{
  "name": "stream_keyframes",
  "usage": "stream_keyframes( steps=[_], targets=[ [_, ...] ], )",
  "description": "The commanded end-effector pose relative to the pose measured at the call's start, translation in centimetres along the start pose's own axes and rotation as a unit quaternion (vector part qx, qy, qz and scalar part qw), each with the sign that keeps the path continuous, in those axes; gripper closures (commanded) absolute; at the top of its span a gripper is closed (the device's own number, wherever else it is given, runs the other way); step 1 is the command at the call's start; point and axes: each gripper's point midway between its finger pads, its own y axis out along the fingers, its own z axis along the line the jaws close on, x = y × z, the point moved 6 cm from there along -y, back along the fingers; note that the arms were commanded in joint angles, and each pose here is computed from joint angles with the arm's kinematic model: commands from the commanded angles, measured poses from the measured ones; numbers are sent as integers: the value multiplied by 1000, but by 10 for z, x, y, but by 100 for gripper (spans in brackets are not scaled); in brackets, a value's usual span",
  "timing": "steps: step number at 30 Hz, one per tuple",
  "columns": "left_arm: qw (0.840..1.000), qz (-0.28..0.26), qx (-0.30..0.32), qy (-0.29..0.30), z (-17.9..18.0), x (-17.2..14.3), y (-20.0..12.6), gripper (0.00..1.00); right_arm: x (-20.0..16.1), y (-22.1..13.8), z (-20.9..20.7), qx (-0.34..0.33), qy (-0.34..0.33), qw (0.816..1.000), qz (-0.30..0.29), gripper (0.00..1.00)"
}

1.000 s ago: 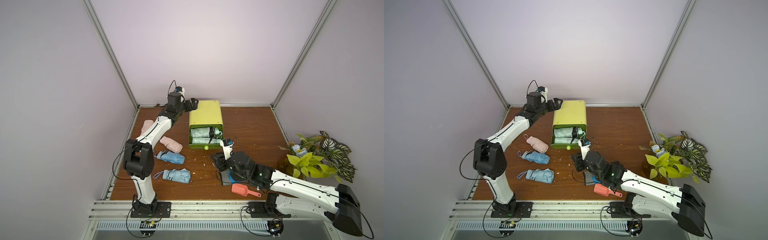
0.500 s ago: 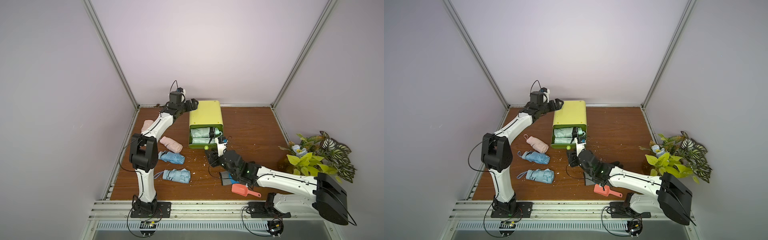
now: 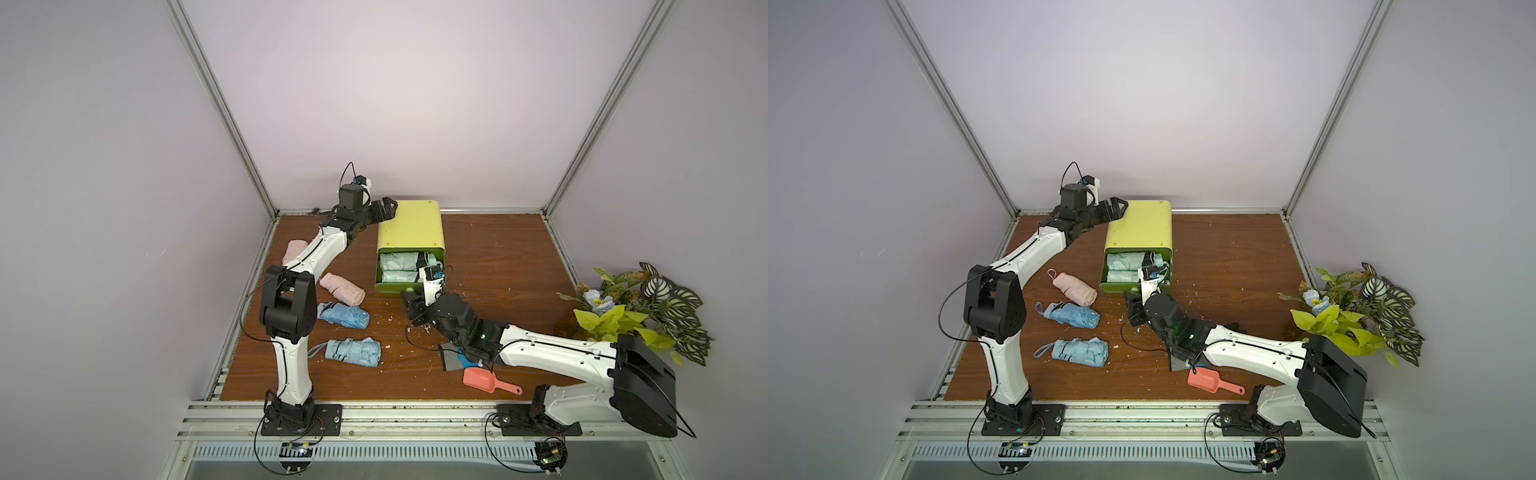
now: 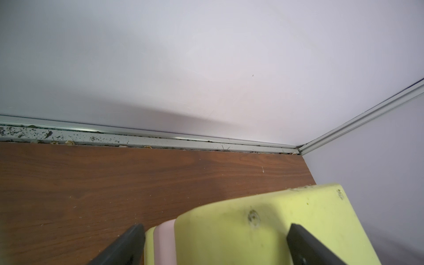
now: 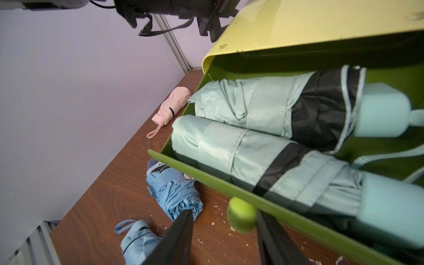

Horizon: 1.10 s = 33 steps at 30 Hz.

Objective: Place the umbrella in the drawer by color
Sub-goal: Close the drawer in the storage box.

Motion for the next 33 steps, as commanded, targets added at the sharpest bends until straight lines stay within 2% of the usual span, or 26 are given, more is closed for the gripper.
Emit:
stream_keyframes(
  steps=[1,10,12,22,33],
  targets=[
    [997,77,0,-26,16,-45,8,0,47,2,4,-11,6,996,-83,48],
    [997,69,-28,-31,4,-53,-4,0,69,13,-5,-20,10,995,-96,48],
    [996,77,-27,-36,6,-64,-6,0,73,15,-7,-22,10,995,-98,48],
    [996,73,-52,-26,-21,-74,-18,0,78,38,-19,-31,4,995,-95,48],
    [995,61,-77,-24,-45,-74,-34,0,90,64,-36,-38,-3,995,-94,48]
  ],
)
